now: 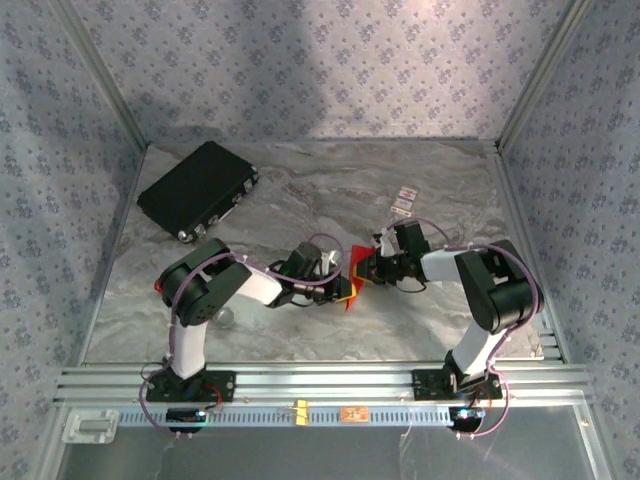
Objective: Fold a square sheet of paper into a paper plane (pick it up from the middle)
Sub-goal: Fold the wing for the fifth time at the center of the table.
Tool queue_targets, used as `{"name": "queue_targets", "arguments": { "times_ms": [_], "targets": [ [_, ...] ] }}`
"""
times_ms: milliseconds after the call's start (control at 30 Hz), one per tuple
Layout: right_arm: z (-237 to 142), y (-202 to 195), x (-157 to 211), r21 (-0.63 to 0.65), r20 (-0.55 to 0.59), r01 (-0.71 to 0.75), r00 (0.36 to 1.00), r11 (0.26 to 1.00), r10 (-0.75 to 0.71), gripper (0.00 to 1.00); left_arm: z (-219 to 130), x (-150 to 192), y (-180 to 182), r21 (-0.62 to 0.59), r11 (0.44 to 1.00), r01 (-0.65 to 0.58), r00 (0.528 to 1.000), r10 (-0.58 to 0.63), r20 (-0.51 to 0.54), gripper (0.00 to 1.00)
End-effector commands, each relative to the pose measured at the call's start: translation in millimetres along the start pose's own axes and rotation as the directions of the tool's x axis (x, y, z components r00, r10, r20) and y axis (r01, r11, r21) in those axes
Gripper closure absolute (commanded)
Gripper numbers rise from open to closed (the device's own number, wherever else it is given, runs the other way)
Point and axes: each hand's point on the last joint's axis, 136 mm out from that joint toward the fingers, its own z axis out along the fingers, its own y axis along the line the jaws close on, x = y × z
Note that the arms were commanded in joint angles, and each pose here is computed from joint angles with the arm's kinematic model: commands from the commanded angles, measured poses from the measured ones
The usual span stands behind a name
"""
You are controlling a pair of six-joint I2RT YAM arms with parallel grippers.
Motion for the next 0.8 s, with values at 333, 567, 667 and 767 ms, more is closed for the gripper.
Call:
{"name": "queue_targets", "arguments": {
  "times_ms": [333,567,667,767],
  "targets": [
    [6.0,-32.8,7.6,0.128,-0.04,-0.048,0.998,0.991,0.054,0.88,-2.2,18.2,45.9,-0.162,0.985,0.053,0.996,-0.064,-0.062,0.89],
    [6.1,-36.6,9.2,0.149,-0.044,-0.059,0.997,0.987,0.066,0.88,-8.3,21.1,28.6,-0.139,0.99,0.009,0.997,-0.02,-0.078,0.9],
    [6.8,-38.7,10.3,0.156,-0.048,-0.066,0.996,0.986,0.074,0.88,-8.5,23.8,22.1,-0.121,0.993,-0.003,0.996,-0.007,-0.089,0.93],
    [7.6,-40.8,11.7,0.164,-0.05,-0.072,0.995,0.984,0.081,0.88,-7.1,29.6,20.6,-0.113,0.994,-0.012,0.994,0.0,-0.109,0.99]
  ]
}}
